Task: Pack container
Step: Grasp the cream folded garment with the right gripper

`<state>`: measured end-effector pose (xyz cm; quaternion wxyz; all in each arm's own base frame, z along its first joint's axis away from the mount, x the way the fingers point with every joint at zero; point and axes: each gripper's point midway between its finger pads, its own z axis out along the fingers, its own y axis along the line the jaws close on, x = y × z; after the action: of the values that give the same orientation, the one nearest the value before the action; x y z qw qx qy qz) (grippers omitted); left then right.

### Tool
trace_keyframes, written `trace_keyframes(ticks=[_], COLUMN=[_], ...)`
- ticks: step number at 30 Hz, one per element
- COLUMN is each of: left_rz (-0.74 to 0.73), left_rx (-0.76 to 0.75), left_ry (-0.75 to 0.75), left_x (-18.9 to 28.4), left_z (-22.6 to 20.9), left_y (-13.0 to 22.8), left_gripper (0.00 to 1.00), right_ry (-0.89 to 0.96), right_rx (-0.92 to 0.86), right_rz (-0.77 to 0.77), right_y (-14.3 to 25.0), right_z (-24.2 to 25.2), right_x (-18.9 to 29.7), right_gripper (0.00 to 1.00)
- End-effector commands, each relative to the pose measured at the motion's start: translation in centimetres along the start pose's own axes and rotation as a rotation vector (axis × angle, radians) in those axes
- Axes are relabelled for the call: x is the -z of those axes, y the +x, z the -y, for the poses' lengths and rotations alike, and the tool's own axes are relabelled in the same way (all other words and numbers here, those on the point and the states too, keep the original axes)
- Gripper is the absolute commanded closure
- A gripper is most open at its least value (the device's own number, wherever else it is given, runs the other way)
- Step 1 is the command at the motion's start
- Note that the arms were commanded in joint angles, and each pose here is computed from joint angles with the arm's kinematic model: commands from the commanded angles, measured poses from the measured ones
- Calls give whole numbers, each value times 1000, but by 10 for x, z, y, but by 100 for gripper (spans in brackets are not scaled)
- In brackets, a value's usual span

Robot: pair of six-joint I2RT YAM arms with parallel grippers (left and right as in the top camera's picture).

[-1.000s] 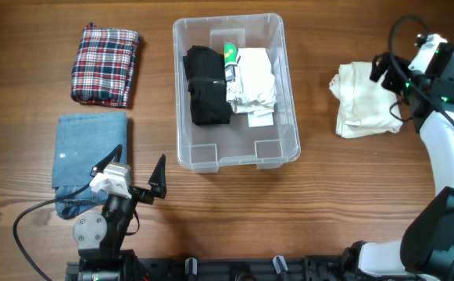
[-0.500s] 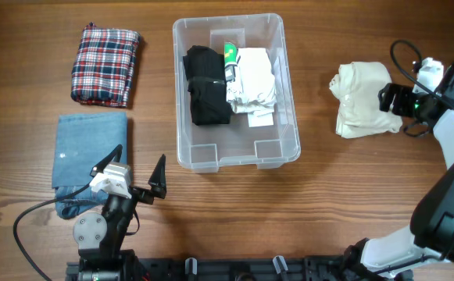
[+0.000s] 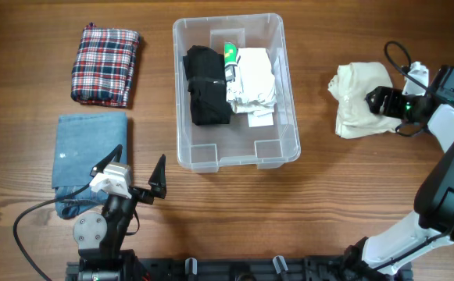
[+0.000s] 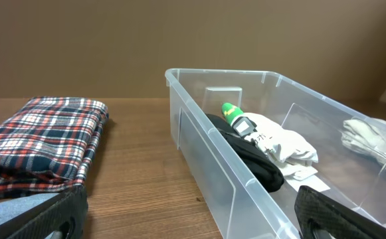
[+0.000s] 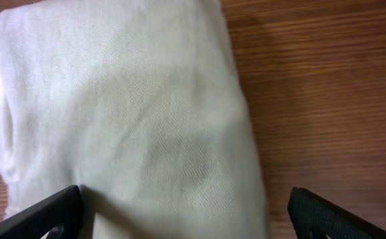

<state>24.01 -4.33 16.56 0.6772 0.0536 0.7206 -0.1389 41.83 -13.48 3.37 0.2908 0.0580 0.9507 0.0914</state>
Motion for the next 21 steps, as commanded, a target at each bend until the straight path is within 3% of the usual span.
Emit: trace_keyframes(ticks=[1,5,7,9,10,17,21], left_rz=[1,1,1,1,1,1,1], left_rx=[-15,-15,-15,-15,-15,-15,-15], left_ry=[1,1,1,1,1,1,1], left_x=[0,0,0,0,0,0,0], left_z=[0,0,0,0,0,-1,0], left_y=[1,1,1,1,1,1,1], left_gripper=[0,0,0,0,0,0,0], right_ry=[-91,-100,-103,-101,-99,-134,-213], right_rx=[31,34,29,-11,-45,-117,-147], right_rz=[-26,-35,-37,-30,-26,-15,38], right_y=[7,8,8,6,4,0,-28], right_z=[-20,-26,-29,-28,-28,-34,-50], right_x=[-15,-17,-18,-18,-18,-16,2], right_gripper=[0,1,10,27,45,66,73])
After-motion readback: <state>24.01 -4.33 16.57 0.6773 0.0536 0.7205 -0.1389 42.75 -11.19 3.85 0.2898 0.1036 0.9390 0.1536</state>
